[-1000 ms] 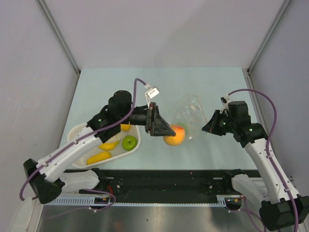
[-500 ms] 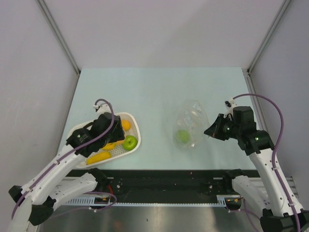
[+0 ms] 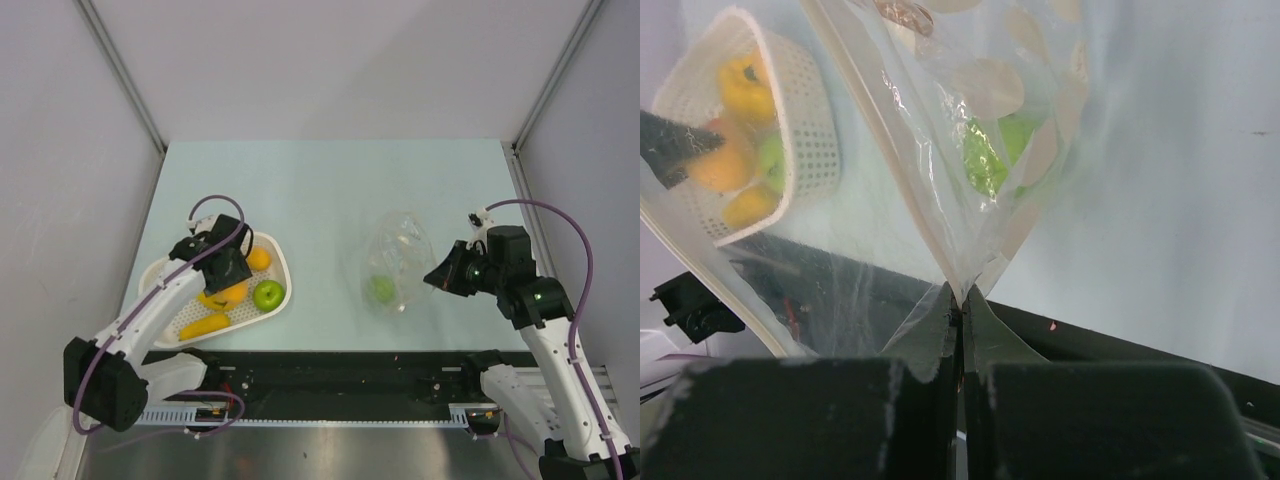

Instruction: Open the zip-top bag and remove the fake food

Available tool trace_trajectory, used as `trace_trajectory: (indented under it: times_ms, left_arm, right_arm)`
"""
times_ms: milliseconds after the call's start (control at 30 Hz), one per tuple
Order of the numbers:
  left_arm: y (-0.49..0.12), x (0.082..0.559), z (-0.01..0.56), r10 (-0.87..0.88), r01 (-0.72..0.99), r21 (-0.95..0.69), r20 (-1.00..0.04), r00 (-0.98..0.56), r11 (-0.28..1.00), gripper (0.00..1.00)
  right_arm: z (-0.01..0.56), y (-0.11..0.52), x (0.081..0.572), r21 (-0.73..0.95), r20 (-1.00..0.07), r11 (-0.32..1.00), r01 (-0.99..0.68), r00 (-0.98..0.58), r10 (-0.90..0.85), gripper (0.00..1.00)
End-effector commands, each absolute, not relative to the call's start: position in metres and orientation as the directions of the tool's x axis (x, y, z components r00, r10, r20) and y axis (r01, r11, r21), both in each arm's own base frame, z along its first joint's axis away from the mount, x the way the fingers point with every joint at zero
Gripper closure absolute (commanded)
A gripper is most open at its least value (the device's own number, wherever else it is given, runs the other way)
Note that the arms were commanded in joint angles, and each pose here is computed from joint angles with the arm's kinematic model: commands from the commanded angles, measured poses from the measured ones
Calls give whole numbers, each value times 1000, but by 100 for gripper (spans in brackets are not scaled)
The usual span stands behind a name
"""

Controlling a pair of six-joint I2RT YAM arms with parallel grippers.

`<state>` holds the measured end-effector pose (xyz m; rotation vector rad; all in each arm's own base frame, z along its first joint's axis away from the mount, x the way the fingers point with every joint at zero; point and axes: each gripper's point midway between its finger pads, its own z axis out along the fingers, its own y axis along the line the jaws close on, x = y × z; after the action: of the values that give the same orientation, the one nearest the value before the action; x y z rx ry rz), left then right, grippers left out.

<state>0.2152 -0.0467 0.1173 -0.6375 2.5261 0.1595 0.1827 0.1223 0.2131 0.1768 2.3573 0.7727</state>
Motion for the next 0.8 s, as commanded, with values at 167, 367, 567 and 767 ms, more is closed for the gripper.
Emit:
trace_trajectory:
  times_ms: [167,367,567,767]
  left_arm:
    - [-68,240,111,-459,-459,-120,-461,-760,880,28]
    - [-87,235,122,-534,-481,-233,-405,-742,845,15]
    - [-99,249,150,-555,-459,-314,-422,-717,831,16]
    - [-199,287,230,-449,-2,-687,-472,-759,726,25]
  right_arm:
    - [217,125,181,581,-539,809,-90,-787,300,100]
    - [208,131,186,576,-525,807,-126,-814,248,100]
    - [212,143,197,597,-515,783,-172,-831,210,100]
    - [214,157,212,633,-485,748,-199,-855,184,100]
